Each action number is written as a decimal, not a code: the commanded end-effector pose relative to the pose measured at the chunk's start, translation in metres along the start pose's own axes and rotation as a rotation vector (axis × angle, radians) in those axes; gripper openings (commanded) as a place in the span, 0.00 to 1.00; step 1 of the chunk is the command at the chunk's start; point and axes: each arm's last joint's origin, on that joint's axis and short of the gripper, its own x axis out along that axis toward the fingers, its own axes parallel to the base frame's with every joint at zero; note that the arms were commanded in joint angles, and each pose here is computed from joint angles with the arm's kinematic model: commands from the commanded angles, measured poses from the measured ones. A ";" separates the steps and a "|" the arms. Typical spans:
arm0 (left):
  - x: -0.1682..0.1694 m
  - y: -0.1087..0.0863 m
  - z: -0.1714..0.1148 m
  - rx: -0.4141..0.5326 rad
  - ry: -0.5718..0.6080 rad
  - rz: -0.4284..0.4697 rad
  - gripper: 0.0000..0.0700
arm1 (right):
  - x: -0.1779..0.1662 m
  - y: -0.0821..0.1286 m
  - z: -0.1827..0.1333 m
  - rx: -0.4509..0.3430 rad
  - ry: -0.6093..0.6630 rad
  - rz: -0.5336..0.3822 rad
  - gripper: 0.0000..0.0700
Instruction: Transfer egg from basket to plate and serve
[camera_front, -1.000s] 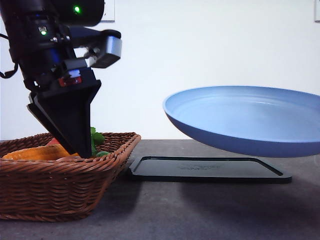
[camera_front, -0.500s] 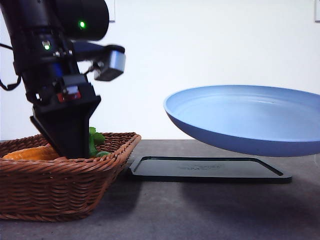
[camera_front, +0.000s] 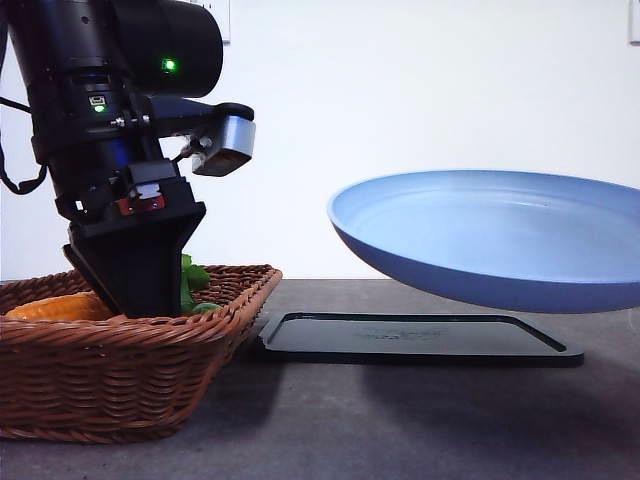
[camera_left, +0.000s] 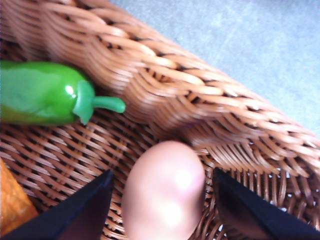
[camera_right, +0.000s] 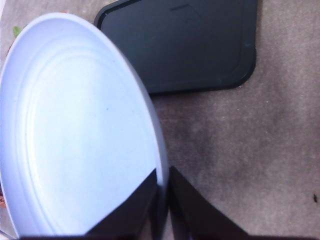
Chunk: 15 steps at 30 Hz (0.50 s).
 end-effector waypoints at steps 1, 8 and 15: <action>0.003 -0.001 0.006 0.021 0.002 -0.011 0.58 | -0.001 0.003 0.003 0.000 -0.014 0.012 0.00; 0.012 0.000 0.004 0.014 0.043 -0.026 0.57 | -0.001 0.003 0.003 0.000 -0.012 0.013 0.00; 0.014 0.001 0.004 0.012 0.053 -0.030 0.36 | -0.001 0.003 0.003 0.000 -0.012 0.013 0.00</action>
